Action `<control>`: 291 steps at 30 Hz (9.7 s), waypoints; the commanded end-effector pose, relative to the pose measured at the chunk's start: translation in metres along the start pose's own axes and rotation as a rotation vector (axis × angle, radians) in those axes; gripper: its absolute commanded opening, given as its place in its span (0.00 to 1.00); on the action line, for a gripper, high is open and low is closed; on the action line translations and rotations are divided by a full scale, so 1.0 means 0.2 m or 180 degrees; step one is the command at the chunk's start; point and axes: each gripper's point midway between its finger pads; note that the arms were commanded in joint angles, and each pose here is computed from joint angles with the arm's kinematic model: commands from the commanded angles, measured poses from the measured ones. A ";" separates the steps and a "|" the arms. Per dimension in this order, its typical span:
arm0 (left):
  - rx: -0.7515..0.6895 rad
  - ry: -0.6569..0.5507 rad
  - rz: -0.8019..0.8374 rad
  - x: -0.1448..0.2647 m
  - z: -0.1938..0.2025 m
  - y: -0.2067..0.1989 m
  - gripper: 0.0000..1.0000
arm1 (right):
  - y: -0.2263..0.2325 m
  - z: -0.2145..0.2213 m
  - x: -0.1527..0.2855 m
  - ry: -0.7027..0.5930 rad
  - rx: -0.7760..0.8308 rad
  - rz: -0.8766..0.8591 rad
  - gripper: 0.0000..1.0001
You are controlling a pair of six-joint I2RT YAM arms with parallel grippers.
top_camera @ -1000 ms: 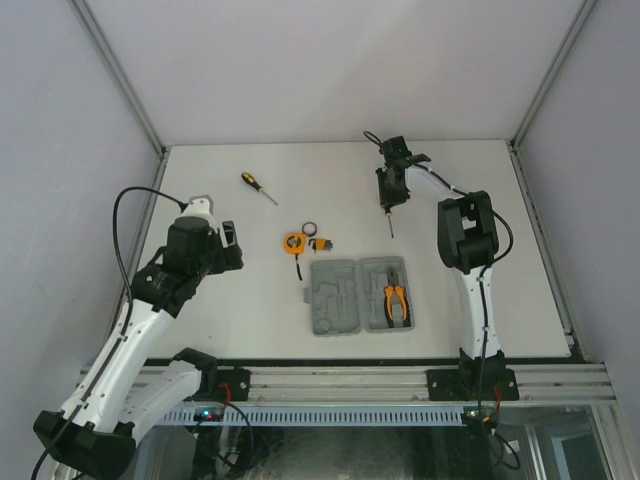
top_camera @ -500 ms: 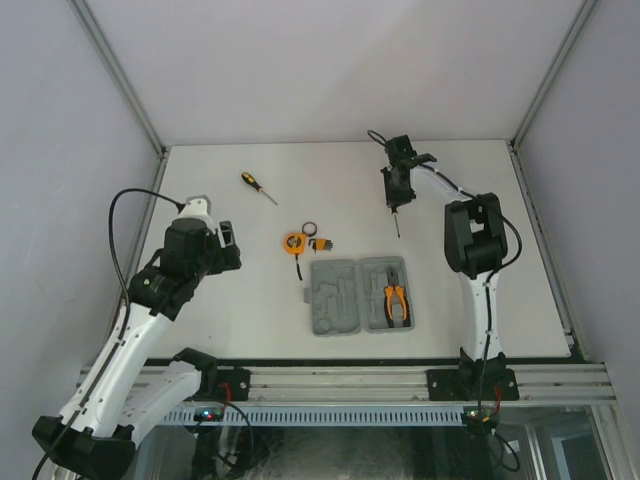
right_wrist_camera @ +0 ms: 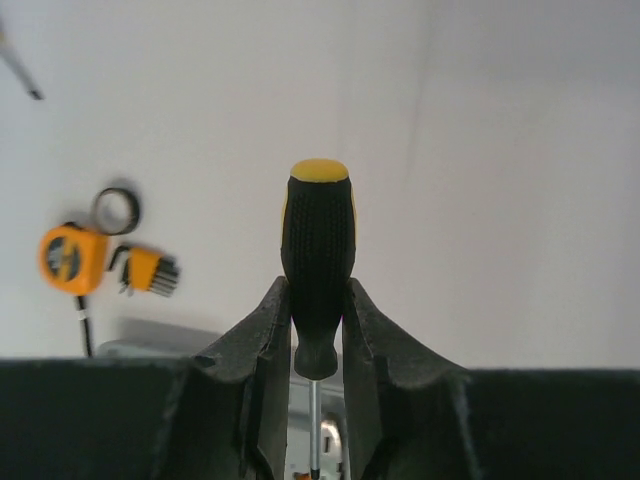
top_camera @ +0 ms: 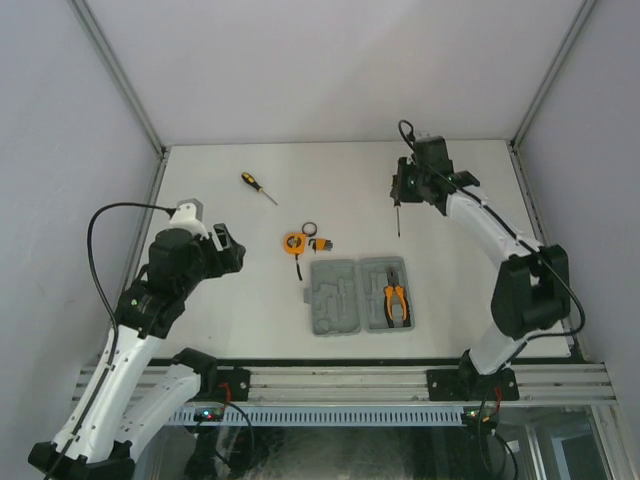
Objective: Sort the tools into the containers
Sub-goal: Pick up the screwdriver from the center of the board, then place the screwdriver in the storage box.
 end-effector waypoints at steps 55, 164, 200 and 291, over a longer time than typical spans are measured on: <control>0.0560 -0.0040 0.2373 0.10 0.02 -0.87 0.71 | 1.29 0.65 0.97 -0.0890 -0.0072 -0.2933 0.00; -0.0430 0.0318 0.0349 -0.14 0.13 -0.32 1.00 | 0.13 1.00 0.52 -0.0001 -0.0422 -0.0274 0.00; -0.0349 0.0376 0.0417 -0.17 0.16 -0.23 0.98 | 0.39 1.06 0.17 0.0679 -0.0177 -0.0105 0.00; -0.0197 0.0443 0.0386 -0.21 0.16 -0.18 0.97 | 0.32 0.94 0.12 0.0632 -0.0091 0.0158 0.22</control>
Point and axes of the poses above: each gripper's point midway between its finger pads, its own x axis back along the fingers, its own y axis along the line the jaws close on, z = x × y, and after that the axes turned 2 degrees about -x, right-handed
